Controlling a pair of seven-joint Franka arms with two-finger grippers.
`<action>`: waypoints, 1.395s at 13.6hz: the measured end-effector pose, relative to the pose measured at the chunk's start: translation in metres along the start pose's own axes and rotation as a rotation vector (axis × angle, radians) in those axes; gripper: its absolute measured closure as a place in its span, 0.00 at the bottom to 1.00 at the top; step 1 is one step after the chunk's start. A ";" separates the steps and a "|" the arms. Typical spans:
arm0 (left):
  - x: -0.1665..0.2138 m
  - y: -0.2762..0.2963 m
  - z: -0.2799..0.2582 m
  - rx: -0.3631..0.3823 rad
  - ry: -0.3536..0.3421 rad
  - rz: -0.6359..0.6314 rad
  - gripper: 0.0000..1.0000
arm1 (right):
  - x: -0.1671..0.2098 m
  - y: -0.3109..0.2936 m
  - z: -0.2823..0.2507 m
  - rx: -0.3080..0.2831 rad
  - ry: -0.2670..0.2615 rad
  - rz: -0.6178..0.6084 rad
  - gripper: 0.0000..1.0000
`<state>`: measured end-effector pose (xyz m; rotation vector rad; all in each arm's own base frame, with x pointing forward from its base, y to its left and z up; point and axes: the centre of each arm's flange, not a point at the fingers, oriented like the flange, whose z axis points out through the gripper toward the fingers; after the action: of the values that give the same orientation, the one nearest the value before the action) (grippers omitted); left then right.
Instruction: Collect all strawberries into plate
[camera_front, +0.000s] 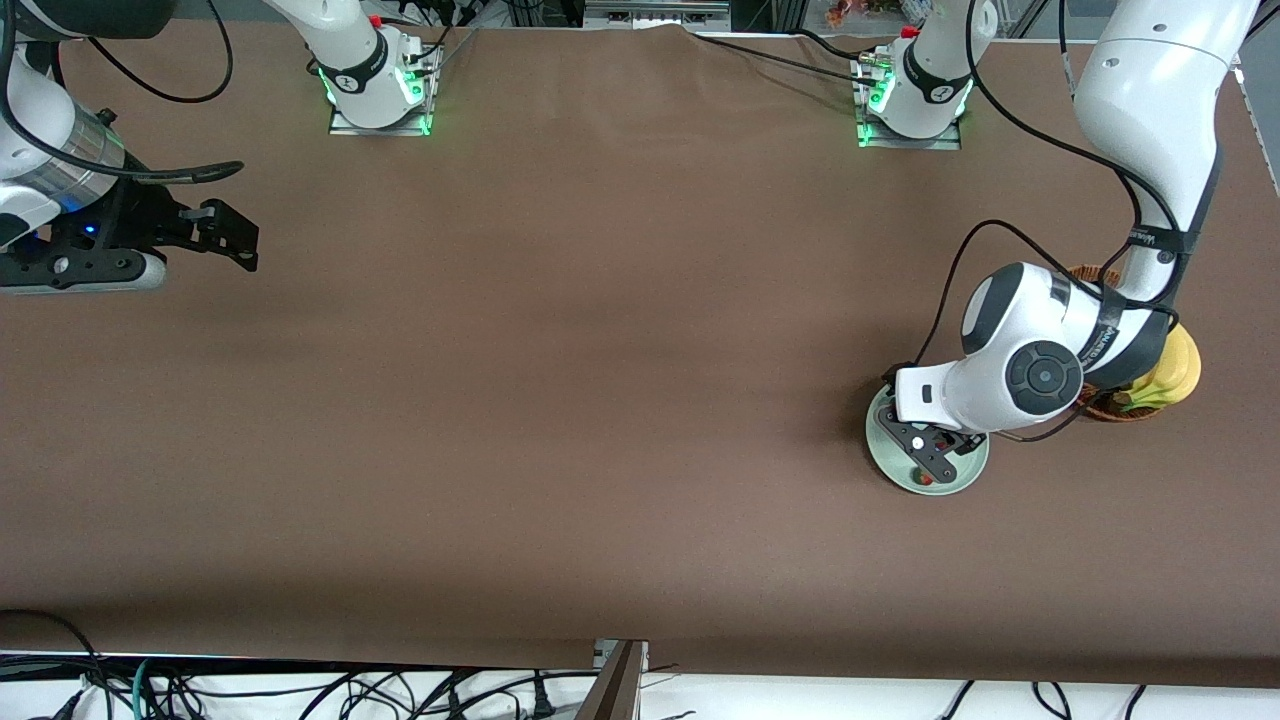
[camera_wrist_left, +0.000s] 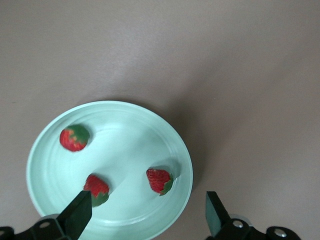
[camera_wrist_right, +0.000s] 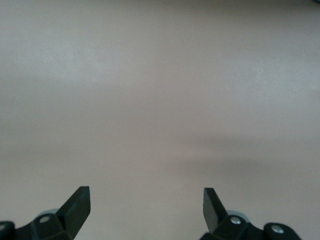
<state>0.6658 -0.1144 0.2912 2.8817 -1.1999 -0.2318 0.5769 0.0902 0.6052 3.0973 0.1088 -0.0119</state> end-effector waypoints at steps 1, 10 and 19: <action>-0.004 -0.002 -0.018 0.008 -0.010 -0.020 0.00 | 0.000 0.000 0.000 0.000 0.000 0.000 0.00; -0.068 0.003 -0.261 0.098 0.068 -0.317 0.00 | 0.000 0.000 0.000 0.000 0.001 -0.001 0.00; -0.122 -0.007 -0.294 -0.008 0.109 -0.576 0.00 | 0.000 0.000 0.000 0.000 0.001 -0.001 0.00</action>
<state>0.6274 -0.0369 0.5977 3.1060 -0.3283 -0.0760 0.5772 0.0907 0.6054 3.0979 0.1098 -0.0097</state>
